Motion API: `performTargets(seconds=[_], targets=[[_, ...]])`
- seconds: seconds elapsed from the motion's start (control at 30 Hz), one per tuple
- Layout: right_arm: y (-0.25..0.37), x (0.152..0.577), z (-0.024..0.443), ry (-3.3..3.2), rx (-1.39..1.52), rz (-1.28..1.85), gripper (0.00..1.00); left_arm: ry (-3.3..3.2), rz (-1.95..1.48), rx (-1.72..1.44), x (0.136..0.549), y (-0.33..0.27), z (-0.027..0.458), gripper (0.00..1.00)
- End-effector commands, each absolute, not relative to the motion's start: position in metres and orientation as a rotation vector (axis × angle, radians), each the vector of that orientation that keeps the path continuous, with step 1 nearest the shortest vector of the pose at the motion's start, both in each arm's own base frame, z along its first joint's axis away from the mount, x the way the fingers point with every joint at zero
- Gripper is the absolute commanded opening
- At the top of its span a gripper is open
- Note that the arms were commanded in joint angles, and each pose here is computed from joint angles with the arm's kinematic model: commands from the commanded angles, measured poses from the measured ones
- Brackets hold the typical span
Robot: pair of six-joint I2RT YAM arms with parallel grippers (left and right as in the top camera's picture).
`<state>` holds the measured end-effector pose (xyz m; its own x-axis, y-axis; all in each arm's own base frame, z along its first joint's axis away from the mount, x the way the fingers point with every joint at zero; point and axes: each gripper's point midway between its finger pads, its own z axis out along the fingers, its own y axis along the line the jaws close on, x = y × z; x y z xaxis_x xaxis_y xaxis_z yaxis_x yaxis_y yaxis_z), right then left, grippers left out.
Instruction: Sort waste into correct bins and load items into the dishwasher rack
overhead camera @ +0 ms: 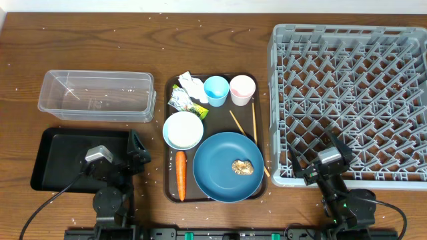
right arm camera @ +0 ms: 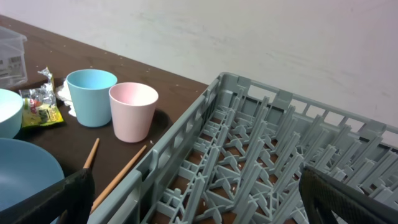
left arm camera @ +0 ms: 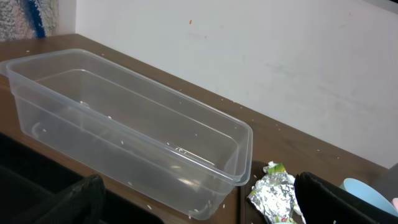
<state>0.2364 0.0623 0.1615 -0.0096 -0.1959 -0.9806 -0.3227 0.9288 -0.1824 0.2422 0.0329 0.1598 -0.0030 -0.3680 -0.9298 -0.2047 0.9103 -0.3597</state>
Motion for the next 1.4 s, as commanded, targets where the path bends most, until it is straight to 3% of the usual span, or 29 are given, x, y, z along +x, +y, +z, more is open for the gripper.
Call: performTargets(seconds=[0.0, 0.3, 0.5, 0.8, 1.0, 1.37], targets=[[0.06, 0.237, 0.161, 1.593, -0.394, 0.107, 0.99, 1.612, -0.126, -0.462, 0.242, 0.034, 0.149, 0.98], [0.097, 0.22, 0.174, 1.495, -0.563, 0.298, 0.99, 1.612, -0.125, -0.461, 0.242, 0.034, 0.149, 0.98], [0.092, 0.222, 0.184, 1.563, -0.289, 0.53, 0.99, 1.612, -0.126, -0.462, 0.242, 0.034, 0.149, 0.98], [0.093, 0.222, 0.224, 1.608, -0.262, 0.558, 0.99, 1.611, -0.249, -0.392, 0.246, 0.013, 0.155, 0.98], [0.097, 0.236, 0.232, 1.843, -0.286, 0.569, 0.99, 1.499, -0.487, -0.231, 0.242, -0.025, 0.201, 0.98], [0.122, 0.265, 0.278, 1.994, -0.387, 0.716, 0.99, 1.747, -0.512, -0.273, 0.231, -0.032, 0.278, 0.98]])
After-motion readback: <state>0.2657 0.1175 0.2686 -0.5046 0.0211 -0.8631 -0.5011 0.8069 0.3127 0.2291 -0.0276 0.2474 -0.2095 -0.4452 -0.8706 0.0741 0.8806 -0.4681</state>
